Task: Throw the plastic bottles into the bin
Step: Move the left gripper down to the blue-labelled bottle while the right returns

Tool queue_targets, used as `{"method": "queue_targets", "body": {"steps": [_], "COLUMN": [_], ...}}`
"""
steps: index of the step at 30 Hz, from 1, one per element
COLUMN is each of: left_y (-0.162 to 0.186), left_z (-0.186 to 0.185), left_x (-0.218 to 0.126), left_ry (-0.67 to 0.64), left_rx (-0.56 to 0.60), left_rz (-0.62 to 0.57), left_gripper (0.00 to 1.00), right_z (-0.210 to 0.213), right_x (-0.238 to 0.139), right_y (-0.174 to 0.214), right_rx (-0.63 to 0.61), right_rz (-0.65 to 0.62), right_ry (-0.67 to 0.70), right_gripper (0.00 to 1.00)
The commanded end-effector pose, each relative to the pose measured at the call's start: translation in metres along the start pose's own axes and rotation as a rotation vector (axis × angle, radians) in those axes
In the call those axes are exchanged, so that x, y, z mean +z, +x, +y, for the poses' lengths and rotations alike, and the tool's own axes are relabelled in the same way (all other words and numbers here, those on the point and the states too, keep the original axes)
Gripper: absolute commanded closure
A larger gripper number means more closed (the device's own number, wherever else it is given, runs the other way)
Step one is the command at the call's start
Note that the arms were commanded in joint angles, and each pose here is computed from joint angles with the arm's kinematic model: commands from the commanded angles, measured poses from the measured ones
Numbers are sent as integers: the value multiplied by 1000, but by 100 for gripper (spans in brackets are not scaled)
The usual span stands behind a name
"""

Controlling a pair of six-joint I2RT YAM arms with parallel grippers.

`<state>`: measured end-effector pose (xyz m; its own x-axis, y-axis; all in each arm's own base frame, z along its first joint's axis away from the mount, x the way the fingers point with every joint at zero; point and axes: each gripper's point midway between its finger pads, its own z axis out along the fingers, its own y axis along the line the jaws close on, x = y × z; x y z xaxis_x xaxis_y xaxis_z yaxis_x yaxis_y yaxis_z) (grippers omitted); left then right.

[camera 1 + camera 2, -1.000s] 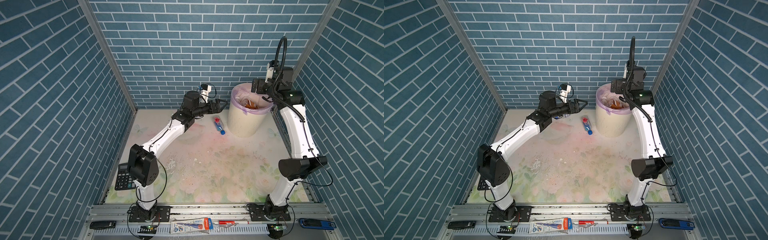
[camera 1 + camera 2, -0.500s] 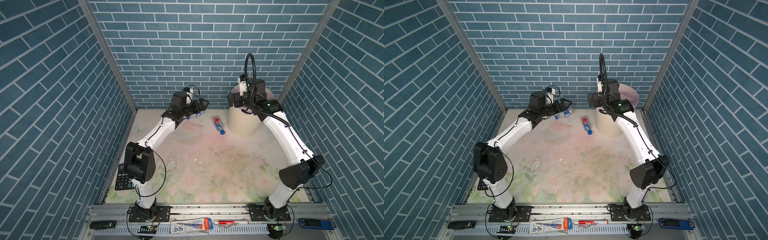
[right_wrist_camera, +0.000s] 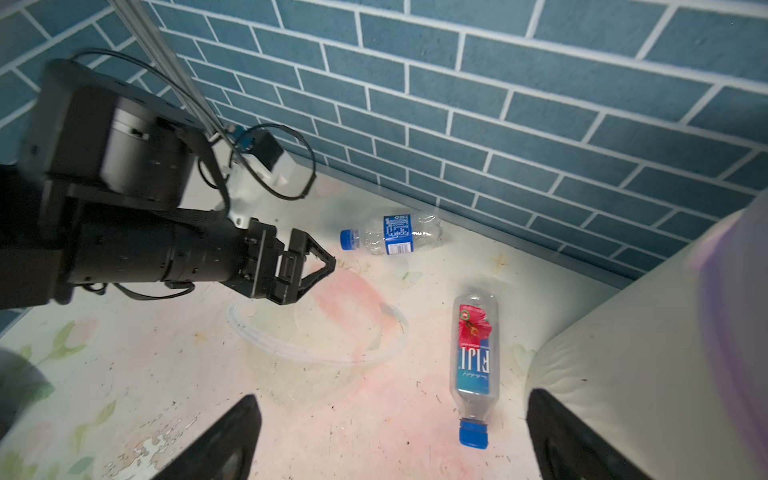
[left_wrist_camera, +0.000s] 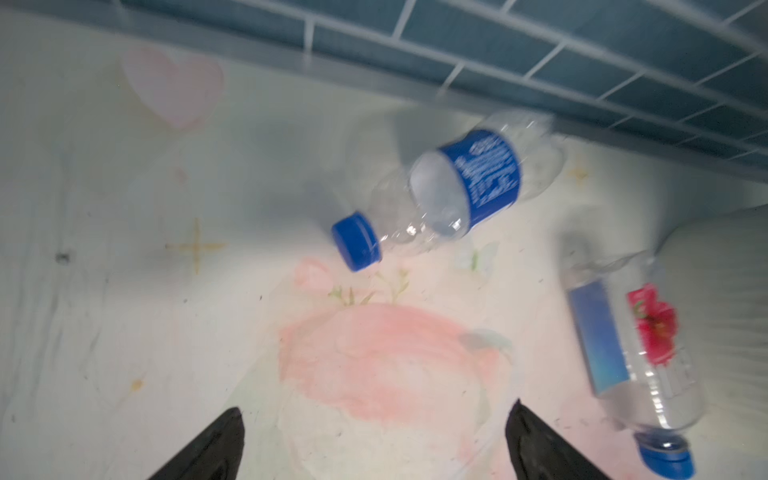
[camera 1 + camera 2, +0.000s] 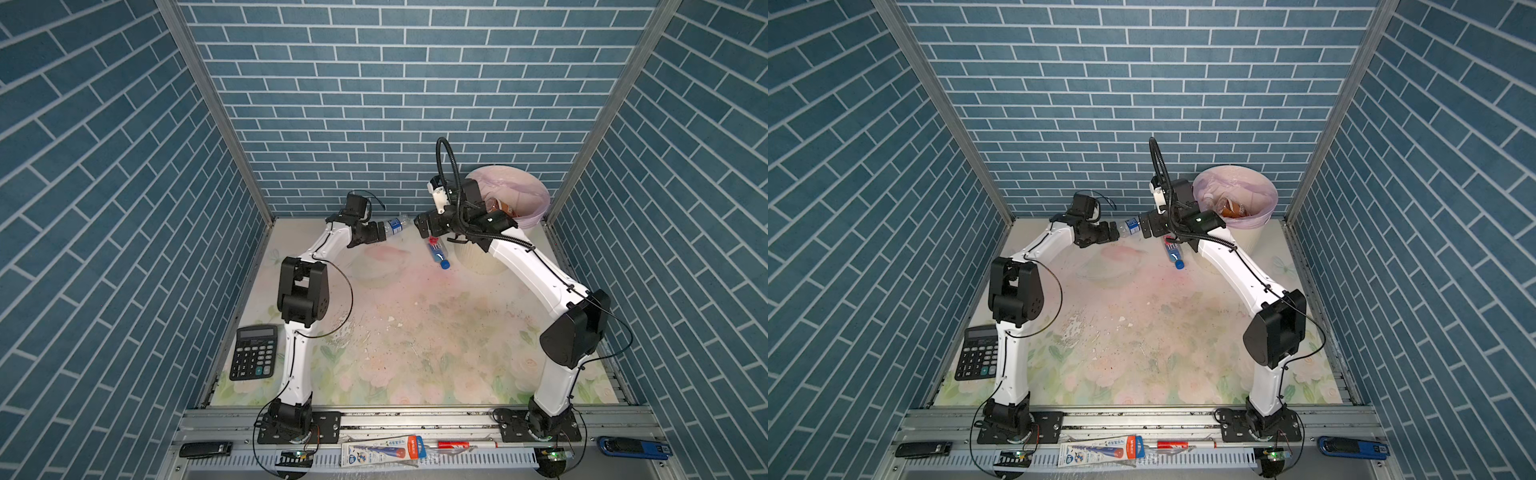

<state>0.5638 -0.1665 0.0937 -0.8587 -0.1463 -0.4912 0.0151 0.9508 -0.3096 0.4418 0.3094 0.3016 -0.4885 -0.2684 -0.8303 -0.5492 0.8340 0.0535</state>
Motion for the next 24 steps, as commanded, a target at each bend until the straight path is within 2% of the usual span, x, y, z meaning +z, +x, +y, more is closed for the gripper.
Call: {"method": "queue_targets", "body": {"steps": [1,9,14,24], "left_y": [0,-2,-1,-18], "left_z": [5,8,15,7], "left_x": [-2,19,29,44], "left_ry": [-13,53,80,191], "left_rx": [19,34,-3,-22], "left_rz": [4,2,29,6], "left_gripper": [1,1,1,1], "right_z": [5,5,4,5], "right_x": [7,9,9,21], "right_y": [9,24,29,36], "right_rx": [37,51,47,63], "right_rz": [10,37,41,60], "right_ry": [-27,-27,-21,-32], "right_gripper": [1,1,1,1]}}
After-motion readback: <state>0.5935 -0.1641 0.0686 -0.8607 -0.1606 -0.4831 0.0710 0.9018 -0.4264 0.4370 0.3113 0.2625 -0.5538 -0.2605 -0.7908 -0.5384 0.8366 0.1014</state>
